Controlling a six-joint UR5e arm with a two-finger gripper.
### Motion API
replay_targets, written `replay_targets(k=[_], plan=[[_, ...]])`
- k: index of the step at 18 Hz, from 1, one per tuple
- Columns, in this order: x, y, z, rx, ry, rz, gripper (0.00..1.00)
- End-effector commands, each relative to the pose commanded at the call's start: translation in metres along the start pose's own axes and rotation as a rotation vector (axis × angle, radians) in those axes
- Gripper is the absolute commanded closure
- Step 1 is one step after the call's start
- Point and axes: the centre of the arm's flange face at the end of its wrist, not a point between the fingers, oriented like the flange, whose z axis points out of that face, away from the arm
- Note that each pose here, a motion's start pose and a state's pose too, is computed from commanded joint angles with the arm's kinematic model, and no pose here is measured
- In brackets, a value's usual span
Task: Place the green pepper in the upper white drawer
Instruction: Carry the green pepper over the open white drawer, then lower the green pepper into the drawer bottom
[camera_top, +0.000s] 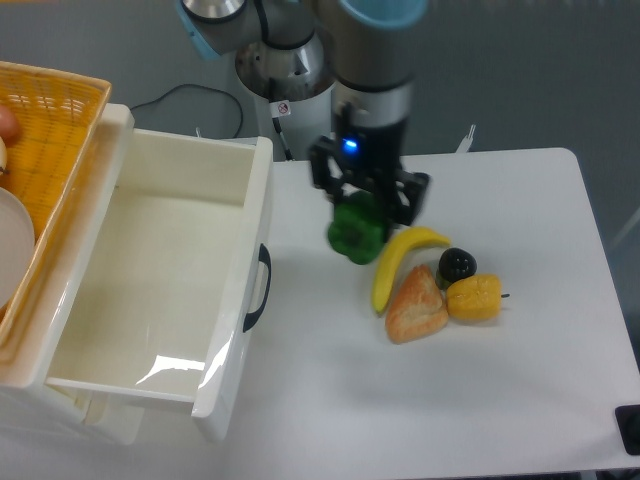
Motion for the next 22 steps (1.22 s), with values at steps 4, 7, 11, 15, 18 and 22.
replay_targets(k=[4, 7, 11, 15, 18, 22], plan=[[0.039, -0.028, -0.003, 0.041, 0.002, 0.010, 0.63], [0.059, -0.042, 0.000, 0.073, 0.016, 0.019, 0.63], [0.080, -0.058, 0.016, 0.071, 0.053, 0.063, 0.63], [0.106, -0.074, 0.035, 0.064, 0.081, 0.115, 0.63], [0.118, -0.079, 0.052, 0.045, 0.105, 0.141, 0.63], [0.126, -0.084, 0.065, 0.031, 0.122, 0.155, 0.63]])
